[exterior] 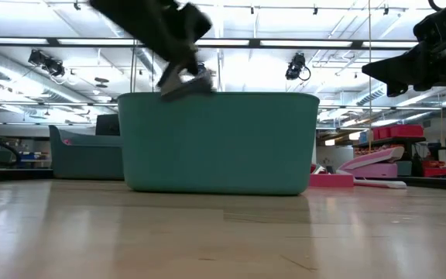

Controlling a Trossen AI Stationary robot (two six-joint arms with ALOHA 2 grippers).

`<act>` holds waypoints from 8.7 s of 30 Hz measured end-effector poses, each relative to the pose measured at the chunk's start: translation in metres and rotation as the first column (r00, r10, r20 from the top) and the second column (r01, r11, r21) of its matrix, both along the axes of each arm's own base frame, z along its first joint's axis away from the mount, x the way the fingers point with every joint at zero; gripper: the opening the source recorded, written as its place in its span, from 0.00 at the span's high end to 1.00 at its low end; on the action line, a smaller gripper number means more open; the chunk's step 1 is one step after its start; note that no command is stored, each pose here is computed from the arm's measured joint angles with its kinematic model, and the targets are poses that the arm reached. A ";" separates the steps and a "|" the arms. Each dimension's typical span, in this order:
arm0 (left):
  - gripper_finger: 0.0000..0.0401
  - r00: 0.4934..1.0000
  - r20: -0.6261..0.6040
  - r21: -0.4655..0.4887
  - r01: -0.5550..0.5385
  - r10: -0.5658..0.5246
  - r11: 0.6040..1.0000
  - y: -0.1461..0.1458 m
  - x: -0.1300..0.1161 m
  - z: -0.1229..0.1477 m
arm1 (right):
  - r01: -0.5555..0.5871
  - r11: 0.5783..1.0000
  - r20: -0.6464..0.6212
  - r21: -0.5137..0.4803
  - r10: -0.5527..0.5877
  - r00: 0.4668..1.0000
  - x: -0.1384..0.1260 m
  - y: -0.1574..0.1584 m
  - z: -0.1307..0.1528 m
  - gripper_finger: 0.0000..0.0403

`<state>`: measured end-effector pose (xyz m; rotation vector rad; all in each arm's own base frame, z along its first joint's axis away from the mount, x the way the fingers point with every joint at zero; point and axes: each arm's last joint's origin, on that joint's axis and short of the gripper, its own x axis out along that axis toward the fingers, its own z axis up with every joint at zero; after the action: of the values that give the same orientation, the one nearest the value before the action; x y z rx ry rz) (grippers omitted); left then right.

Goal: Pick and place Stapler, Stapler remover, tape
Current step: Put the dark blue staple remover into the transparent bin, then put the blue staple remover into the transparent bin

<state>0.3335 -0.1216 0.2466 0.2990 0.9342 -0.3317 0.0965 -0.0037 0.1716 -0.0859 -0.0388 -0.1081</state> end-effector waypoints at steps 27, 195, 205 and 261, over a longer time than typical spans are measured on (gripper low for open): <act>0.55 0.926 0.095 0.031 -0.370 0.366 0.928 0.157 0.029 0.058 | 0.000 1.000 0.000 0.000 0.000 1.000 0.000 0.000 0.000 0.96; 0.30 0.874 -0.329 -0.047 -0.393 0.357 0.918 -0.123 -0.109 -0.037 | -0.007 1.000 -0.001 0.000 0.007 1.000 0.000 0.000 0.000 0.96; 0.30 0.840 -0.372 -0.134 -0.470 0.395 0.872 -0.120 -0.114 -0.068 | -0.007 1.000 -0.001 0.000 0.007 1.000 0.000 0.000 0.000 0.96; 0.81 0.836 -0.340 -0.109 -0.491 0.432 0.864 -0.106 -0.112 -0.083 | -0.007 1.000 -0.001 0.000 0.007 1.000 0.000 0.000 0.000 0.96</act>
<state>0.2219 -0.2279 0.1633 -0.1709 1.2352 -0.0124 0.0966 -0.0035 0.1715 -0.0862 -0.0380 -0.1008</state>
